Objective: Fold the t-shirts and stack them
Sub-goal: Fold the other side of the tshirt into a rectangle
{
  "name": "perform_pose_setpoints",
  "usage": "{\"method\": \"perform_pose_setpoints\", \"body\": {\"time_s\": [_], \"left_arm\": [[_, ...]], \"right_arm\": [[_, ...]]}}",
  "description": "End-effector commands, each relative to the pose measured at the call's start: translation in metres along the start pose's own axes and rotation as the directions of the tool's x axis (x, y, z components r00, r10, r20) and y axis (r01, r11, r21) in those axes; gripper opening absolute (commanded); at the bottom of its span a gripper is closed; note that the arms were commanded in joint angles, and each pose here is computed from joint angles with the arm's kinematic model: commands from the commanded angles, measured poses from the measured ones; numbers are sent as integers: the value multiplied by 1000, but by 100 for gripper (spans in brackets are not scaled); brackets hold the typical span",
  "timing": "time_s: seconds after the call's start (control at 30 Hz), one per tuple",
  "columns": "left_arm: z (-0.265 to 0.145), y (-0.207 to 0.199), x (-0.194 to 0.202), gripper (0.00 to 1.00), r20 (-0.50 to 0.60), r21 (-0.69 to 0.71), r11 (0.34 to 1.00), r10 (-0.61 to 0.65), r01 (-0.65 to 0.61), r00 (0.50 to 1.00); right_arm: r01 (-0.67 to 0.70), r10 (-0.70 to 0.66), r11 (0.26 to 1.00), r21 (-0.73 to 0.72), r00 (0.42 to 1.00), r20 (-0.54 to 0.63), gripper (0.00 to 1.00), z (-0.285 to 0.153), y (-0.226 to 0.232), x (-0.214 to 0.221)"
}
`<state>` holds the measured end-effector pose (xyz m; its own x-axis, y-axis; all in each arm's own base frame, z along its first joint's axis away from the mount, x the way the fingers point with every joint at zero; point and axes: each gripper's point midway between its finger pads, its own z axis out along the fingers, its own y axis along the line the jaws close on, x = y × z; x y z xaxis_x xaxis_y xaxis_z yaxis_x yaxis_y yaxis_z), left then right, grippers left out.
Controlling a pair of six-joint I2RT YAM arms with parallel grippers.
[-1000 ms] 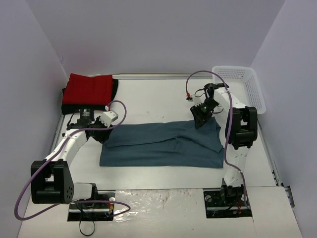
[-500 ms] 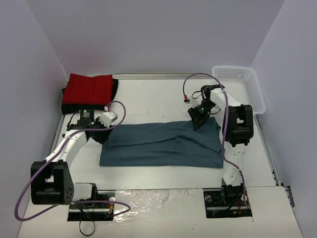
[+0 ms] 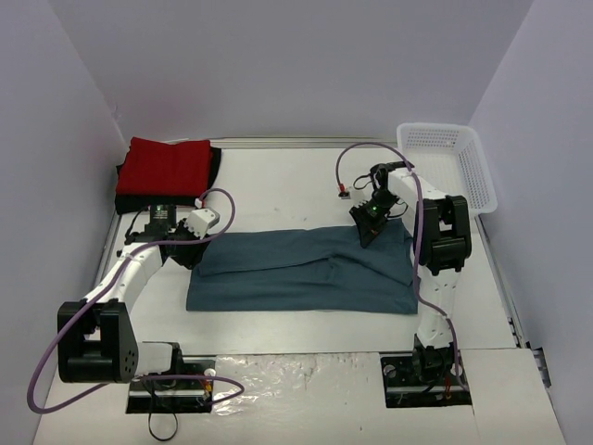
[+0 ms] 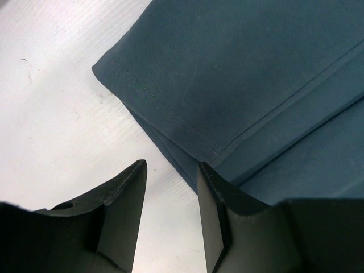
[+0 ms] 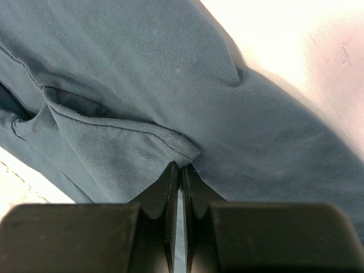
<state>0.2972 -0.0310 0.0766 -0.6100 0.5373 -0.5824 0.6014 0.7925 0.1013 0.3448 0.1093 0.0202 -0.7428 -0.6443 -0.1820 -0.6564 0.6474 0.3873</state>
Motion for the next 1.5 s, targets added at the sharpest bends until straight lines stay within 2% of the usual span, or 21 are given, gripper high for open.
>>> {"method": "perform_pose_setpoints", "body": {"time_s": [0.0,0.23,0.53,1.13,1.33,1.4,1.43,1.47], "left_arm": [[-9,4,-8,40,31,-25,1000,-3,4,1000],[-14,7,-14,39,49,-41,999,4,-2,999],[-21,8,-19,39,70,-56,998,4,0,998],[-25,7,-23,40,84,-58,998,-9,14,996],[-25,5,-23,39,83,-50,999,-14,18,996],[-25,5,-21,40,81,-50,999,-15,20,997],[-25,5,-21,39,82,-51,999,-13,18,997],[-25,5,-20,39,80,-50,999,-14,18,997]], "right_arm": [[-6,6,1000,-13,999,-34,0,-6,13,8],[31,-30,999,26,999,-11,0,-33,35,7],[103,-100,993,55,994,-46,0,-48,75,24],[220,-219,975,-14,961,-167,0,-24,139,49],[230,-234,972,-42,951,-201,0,-10,145,52],[226,-232,973,-51,949,-215,2,-5,145,55],[227,-234,972,-56,946,-223,7,-2,146,57],[225,-232,973,-58,946,-227,17,-1,145,58]]}}
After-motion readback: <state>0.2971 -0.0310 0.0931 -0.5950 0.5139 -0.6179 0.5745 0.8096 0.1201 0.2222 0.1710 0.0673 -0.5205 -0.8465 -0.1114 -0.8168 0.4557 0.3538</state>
